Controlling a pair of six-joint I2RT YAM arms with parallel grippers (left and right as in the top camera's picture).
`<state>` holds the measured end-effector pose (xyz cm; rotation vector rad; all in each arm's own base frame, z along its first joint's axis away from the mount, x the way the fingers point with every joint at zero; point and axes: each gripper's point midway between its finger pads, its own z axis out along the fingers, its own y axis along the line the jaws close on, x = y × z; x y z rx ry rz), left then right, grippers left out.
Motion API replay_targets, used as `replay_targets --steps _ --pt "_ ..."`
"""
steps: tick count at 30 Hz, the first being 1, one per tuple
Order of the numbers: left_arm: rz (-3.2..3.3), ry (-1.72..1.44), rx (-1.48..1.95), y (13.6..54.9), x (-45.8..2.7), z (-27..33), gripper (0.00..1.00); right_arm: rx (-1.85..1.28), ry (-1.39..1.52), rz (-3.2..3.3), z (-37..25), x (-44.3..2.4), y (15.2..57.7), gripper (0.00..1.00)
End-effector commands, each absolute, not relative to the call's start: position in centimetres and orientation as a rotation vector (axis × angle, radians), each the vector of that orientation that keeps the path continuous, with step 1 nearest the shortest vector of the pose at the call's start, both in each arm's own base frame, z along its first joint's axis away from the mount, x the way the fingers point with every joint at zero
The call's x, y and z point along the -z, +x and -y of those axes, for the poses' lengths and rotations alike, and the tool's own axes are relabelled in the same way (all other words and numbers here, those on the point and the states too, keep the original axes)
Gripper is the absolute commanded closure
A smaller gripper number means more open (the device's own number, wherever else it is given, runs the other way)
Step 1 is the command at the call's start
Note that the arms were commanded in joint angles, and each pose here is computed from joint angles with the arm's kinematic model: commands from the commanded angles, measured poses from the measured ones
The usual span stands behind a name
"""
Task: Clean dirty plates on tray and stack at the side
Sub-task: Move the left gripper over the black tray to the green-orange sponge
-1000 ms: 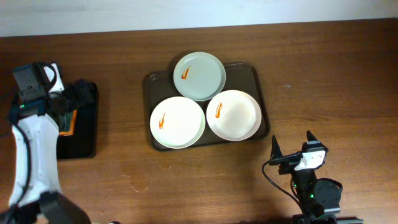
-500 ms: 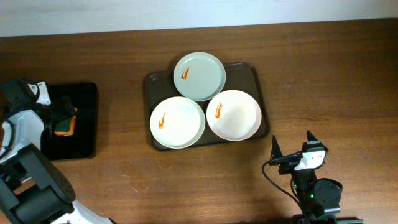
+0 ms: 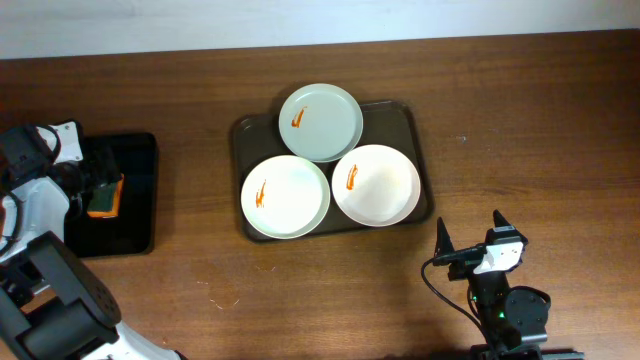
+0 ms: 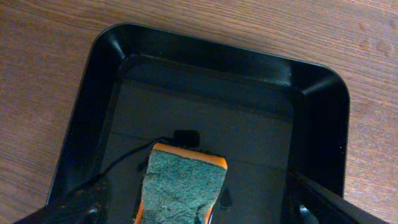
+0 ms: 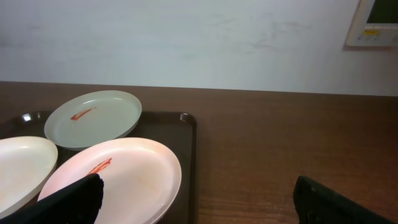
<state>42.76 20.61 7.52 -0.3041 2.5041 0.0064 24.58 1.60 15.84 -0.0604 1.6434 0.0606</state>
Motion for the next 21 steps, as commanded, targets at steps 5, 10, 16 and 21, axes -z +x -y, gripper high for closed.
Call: replay_targets --steps 5,10,16,21 --pt "-2.521 -0.277 0.016 43.2 -5.9 -20.7 0.12 -0.054 -0.048 -1.653 -1.3 -15.5 24.6 0.01" --pt "-2.557 -0.054 -0.040 43.4 -4.0 -20.7 0.15 -0.055 -0.048 -1.653 -1.4 -15.5 24.6 0.01" --pt "-2.599 -0.057 -0.011 43.2 -1.7 -20.5 0.26 -0.054 -0.048 -1.653 -1.3 -15.5 24.6 0.02" --pt "-2.661 -0.072 0.030 42.2 0.5 -20.0 0.32 -0.055 -0.048 -1.653 -1.3 -15.5 24.6 0.02"
